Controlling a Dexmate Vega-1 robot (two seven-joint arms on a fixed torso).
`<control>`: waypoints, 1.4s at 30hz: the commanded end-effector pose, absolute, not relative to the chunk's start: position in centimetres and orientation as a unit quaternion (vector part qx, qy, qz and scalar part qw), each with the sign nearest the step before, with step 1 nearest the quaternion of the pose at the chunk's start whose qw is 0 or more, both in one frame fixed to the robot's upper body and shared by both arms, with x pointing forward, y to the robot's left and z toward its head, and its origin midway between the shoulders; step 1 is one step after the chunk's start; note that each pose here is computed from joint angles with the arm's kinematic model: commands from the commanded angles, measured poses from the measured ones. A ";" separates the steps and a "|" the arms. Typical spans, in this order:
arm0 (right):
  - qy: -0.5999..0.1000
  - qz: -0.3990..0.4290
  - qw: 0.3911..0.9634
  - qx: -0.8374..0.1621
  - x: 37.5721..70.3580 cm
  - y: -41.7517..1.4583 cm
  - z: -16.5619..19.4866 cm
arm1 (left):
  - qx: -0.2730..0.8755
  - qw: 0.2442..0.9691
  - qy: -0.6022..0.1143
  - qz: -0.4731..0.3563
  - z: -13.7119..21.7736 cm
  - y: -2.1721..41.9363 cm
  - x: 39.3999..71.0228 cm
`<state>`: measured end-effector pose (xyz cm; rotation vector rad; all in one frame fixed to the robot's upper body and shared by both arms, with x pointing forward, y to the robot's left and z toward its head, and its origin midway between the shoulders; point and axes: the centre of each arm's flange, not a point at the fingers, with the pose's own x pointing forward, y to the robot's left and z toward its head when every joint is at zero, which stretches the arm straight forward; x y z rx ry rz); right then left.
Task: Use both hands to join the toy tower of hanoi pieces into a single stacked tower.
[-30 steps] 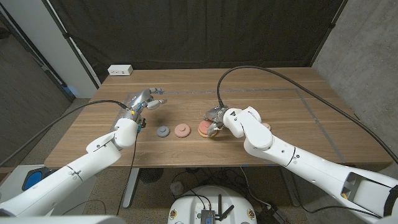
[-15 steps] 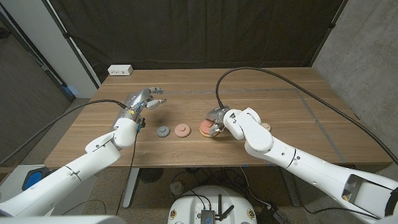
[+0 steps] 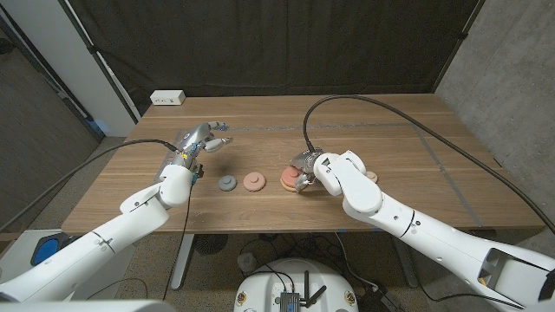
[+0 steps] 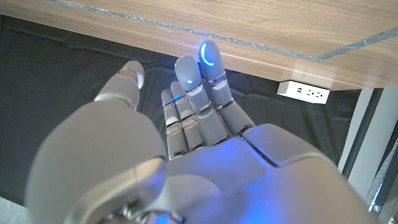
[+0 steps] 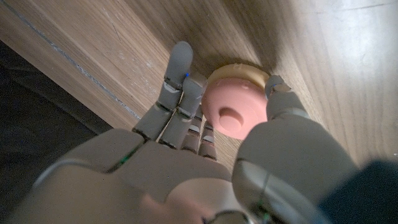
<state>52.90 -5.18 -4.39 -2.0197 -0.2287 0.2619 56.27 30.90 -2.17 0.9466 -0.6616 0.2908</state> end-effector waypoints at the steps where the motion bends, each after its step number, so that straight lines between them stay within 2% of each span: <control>1: -0.096 0.105 0.521 -0.841 52.5 -5.2 -4.0 | 0.439 0.831 -0.312 0.139 -2.5 31.1 56.2; 18: -0.118 0.099 0.544 -0.825 51.9 -6.2 -3.1 | 0.434 0.833 -0.314 0.139 -2.2 30.8 56.2; 42: -0.149 0.054 0.599 -0.785 51.0 -8.8 -1.6 | 0.426 0.831 -0.317 0.167 -2.4 30.9 54.0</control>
